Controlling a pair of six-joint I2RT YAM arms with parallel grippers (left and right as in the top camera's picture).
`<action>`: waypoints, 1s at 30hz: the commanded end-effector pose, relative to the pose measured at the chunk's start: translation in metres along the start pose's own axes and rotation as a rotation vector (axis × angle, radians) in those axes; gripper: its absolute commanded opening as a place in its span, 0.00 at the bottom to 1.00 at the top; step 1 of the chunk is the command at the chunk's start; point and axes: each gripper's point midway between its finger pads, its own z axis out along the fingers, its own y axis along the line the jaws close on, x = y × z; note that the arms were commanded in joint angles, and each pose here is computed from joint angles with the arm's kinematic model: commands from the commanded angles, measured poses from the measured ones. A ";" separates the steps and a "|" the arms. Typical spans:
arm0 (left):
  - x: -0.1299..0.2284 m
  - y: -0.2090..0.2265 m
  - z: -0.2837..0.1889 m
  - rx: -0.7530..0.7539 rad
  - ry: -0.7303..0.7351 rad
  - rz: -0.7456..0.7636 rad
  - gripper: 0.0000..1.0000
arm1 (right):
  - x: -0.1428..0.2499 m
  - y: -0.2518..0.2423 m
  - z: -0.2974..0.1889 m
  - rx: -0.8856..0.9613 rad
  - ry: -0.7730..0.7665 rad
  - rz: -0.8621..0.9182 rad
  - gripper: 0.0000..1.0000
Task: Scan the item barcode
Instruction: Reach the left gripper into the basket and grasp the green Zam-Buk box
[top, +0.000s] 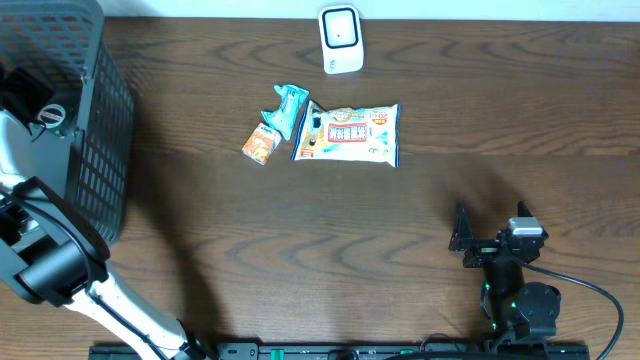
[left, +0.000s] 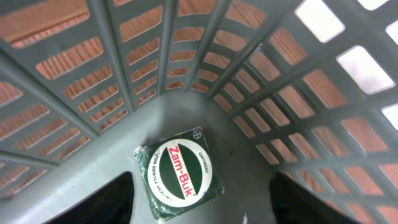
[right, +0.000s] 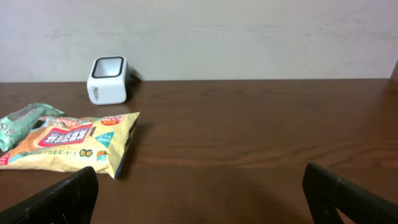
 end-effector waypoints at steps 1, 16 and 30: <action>0.016 0.009 0.020 -0.039 0.030 0.015 0.72 | 0.001 -0.002 0.000 0.007 0.002 0.007 0.99; 0.053 0.019 0.054 -0.297 0.030 0.174 0.72 | 0.001 -0.002 0.000 0.007 0.002 0.007 0.99; 0.068 0.036 0.080 -0.382 0.014 0.164 0.73 | 0.001 -0.002 0.000 0.007 0.002 0.007 0.99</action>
